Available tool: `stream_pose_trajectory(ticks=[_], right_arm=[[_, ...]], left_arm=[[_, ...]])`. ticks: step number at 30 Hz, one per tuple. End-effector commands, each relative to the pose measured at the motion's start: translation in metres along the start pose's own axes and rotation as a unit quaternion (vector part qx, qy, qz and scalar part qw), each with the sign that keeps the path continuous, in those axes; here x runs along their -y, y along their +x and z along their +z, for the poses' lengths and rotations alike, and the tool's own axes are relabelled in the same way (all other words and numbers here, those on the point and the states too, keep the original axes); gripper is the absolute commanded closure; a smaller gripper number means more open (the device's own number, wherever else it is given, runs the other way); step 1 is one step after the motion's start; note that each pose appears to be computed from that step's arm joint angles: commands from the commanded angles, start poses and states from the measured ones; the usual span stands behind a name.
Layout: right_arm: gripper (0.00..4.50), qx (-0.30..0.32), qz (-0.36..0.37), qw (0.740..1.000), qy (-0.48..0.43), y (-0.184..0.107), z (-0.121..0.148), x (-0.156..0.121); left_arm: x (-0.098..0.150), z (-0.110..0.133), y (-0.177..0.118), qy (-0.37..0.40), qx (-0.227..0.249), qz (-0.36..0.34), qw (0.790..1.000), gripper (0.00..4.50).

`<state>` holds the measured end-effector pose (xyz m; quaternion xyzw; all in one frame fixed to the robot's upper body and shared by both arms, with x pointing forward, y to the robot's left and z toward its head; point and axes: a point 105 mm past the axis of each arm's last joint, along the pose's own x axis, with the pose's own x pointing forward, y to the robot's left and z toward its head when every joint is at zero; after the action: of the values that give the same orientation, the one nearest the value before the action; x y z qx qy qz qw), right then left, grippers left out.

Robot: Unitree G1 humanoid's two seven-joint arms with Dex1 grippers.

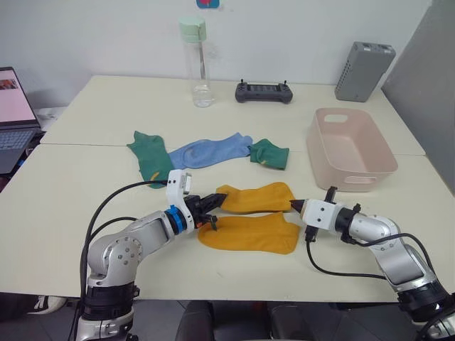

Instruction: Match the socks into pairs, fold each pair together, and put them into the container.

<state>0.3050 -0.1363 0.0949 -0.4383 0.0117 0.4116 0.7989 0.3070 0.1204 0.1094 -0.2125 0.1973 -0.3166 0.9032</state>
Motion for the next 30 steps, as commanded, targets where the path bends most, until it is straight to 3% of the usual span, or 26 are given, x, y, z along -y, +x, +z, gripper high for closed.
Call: stream_pose_trajectory(ticks=[1, 7, 10, 11, 13, 15, 17, 18, 27, 30], right_arm=[[4.07, 0.006, -0.011, 1.000, -0.002, -0.007, 0.005, 0.012], [2.08, -0.009, -0.019, 1.000, 0.024, -0.029, -0.007, 0.030], [0.99, 0.019, 0.012, 0.999, 0.041, -0.038, 0.001, 0.030], [0.65, 0.028, 0.027, 0.998, 0.043, -0.038, 0.004, 0.029], [0.65, 0.035, 0.053, 0.997, 0.033, -0.035, 0.010, 0.026], [0.65, 0.035, 0.074, 0.997, 0.011, -0.031, 0.012, 0.024], [0.65, 0.028, 0.093, 0.995, -0.029, -0.022, 0.010, 0.023], [0.65, 0.024, 0.096, 0.994, -0.041, -0.019, 0.008, 0.024], [0.65, 0.027, 0.139, 0.981, -0.136, -0.007, 0.002, 0.018], [0.65, 0.028, 0.141, 0.979, -0.145, -0.007, 0.000, 0.017]], left_arm=[[-0.004, 0.014, -0.005, 0.010, 0.030, 0.012, 0.999, 3.51], [-0.018, 0.023, -0.024, 0.038, 0.033, 0.035, 0.998, 1.53], [-0.020, 0.032, -0.042, 0.153, 0.023, 0.026, 0.988, 0.58], [-0.020, 0.032, -0.045, 0.202, 0.013, 0.020, 0.979, 0.57], [-0.020, 0.023, -0.050, 0.302, -0.024, -0.013, 0.953, 0.57], [-0.021, 0.013, -0.052, 0.405, -0.059, -0.052, 0.911, 0.57], [-0.023, 0.000, -0.051, 0.534, -0.088, -0.110, 0.833, 0.57], [-0.023, -0.003, -0.049, 0.568, -0.090, -0.133, 0.807, 0.57], [-0.031, -0.005, -0.017, 0.698, -0.072, -0.193, 0.686, 0.57], [-0.030, 0.002, -0.012, 0.710, -0.053, -0.199, 0.674, 0.57]])
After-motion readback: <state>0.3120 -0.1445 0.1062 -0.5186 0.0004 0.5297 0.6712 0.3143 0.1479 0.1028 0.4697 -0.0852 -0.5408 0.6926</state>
